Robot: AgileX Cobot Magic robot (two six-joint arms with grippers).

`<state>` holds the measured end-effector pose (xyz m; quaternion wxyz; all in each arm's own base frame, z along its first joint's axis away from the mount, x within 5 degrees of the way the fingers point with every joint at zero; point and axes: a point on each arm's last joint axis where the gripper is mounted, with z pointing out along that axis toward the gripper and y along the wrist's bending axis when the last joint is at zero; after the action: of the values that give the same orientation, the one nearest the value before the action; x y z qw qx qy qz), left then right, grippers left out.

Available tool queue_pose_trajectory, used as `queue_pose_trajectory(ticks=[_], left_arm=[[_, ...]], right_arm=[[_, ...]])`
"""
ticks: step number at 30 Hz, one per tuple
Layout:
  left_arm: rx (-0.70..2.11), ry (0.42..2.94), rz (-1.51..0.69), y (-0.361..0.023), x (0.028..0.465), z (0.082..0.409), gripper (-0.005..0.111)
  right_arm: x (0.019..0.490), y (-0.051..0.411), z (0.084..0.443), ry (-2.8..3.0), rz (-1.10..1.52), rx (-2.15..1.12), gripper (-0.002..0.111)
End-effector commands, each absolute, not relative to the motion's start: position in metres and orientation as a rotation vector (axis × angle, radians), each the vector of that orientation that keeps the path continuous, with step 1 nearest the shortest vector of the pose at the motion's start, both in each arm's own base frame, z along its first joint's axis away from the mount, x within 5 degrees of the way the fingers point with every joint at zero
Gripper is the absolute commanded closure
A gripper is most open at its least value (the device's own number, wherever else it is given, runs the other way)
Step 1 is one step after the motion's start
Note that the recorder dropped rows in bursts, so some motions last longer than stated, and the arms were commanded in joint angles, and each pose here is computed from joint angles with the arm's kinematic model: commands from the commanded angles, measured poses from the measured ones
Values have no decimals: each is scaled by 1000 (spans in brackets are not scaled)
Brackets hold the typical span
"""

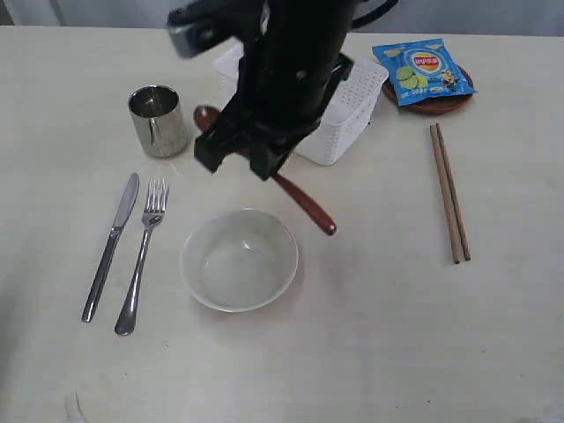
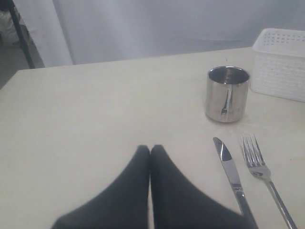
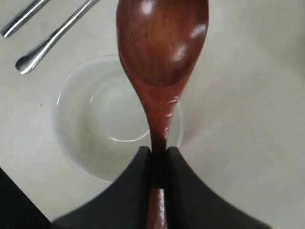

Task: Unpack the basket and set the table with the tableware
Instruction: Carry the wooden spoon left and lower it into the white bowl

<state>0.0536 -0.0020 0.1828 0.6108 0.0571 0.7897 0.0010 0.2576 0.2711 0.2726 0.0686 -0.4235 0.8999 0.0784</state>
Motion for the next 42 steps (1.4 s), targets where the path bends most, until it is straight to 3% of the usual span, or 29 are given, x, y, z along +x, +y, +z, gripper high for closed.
queue_pose_trajectory(ticks=[1,7,19,22,23,25,26,29,34,35,38,42], left_arm=[[133,1823,-5,-2,54,182,107],[133,1823,-5,-2,54,182,107],[133,1823,-5,-2,54,182,107],[133,1823,-5,-2,54,182,107],[133,1823,-5,-2,54,182,107],[133,1823,-5,-2,54,182,107],[133,1823,-5,-2,54,182,107],[133,1823,-5,-2,54,182,107],[134,1822,-3,-2,54,182,107],[136,1822,0,-2,54,182,107],[136,1822,0,-2,54,182,107],[136,1822,0,-2,54,182,107]], right_arm=[[248,286,245,2756,147,-1384,109],[242,279,217,2841,83,-1423,109],[235,283,206,2919,188,-1404,108],[235,284,205,2925,201,-1407,97],[235,284,205,2926,201,-1407,85],[235,284,205,2927,200,-1403,74],[235,284,205,2926,201,-1403,73],[238,288,218,2889,237,-1380,74],[223,300,250,2820,557,-1379,75],[219,303,250,2816,570,-1394,77],[192,324,233,2791,546,-1577,97],[170,339,210,2783,484,-1729,105]])
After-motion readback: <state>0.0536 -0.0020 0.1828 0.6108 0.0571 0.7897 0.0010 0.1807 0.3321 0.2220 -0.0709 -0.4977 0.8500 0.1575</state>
